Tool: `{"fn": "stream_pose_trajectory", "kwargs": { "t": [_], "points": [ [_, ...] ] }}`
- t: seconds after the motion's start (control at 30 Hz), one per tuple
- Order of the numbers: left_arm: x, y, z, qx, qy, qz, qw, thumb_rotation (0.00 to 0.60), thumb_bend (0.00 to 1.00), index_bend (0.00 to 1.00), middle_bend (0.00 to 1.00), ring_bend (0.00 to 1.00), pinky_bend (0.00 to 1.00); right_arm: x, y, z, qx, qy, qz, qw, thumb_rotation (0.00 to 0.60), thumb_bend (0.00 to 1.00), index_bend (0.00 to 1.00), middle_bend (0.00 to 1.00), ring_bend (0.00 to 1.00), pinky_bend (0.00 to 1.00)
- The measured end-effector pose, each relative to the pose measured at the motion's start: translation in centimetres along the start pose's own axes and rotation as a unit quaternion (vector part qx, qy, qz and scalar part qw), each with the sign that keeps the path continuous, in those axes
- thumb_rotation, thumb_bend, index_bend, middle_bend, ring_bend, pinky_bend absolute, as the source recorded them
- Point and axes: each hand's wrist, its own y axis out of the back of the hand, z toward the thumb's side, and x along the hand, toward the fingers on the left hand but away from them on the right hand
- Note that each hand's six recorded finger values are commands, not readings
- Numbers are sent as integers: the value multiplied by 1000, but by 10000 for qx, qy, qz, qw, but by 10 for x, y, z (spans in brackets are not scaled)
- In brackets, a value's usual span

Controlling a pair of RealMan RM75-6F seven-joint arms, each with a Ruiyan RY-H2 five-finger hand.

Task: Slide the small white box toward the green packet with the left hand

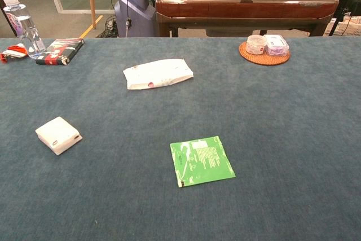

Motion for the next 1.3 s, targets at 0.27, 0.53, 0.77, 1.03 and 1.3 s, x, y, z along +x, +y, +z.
{"fn": "stream_pose_trajectory", "kwargs": {
  "t": [0.27, 0.53, 0.77, 1.03, 1.3],
  "points": [
    [-3, -1, 0, 12, -19, 30, 10000, 600, 189, 423, 233, 286, 556, -2, 2, 5, -73, 106, 0, 9999, 600, 0, 427, 286, 217, 234],
    [-1, 4, 12, 140, -243, 213, 9994, 600, 187, 226, 69, 270, 556, 0, 11, 5, -117, 119, -146, 9998, 600, 0, 427, 286, 217, 235],
    [10, 0, 41, 60, -759, 162, 9970, 600, 76, 70, 0, 225, 534, 2, 17, 6, -123, 134, -260, 9995, 600, 0, 427, 286, 217, 235],
    [32, -21, 70, 98, -1344, -573, 9892, 600, 0, 0, 0, 41, 340, 4, 21, 5, -114, 119, -318, 9994, 600, 0, 427, 286, 217, 235],
    [54, -31, 87, 60, -1471, -711, 9865, 600, 0, 0, 0, 0, 182, 6, 26, 4, -125, 100, -397, 9991, 600, 0, 427, 286, 217, 235]
  ]
}}
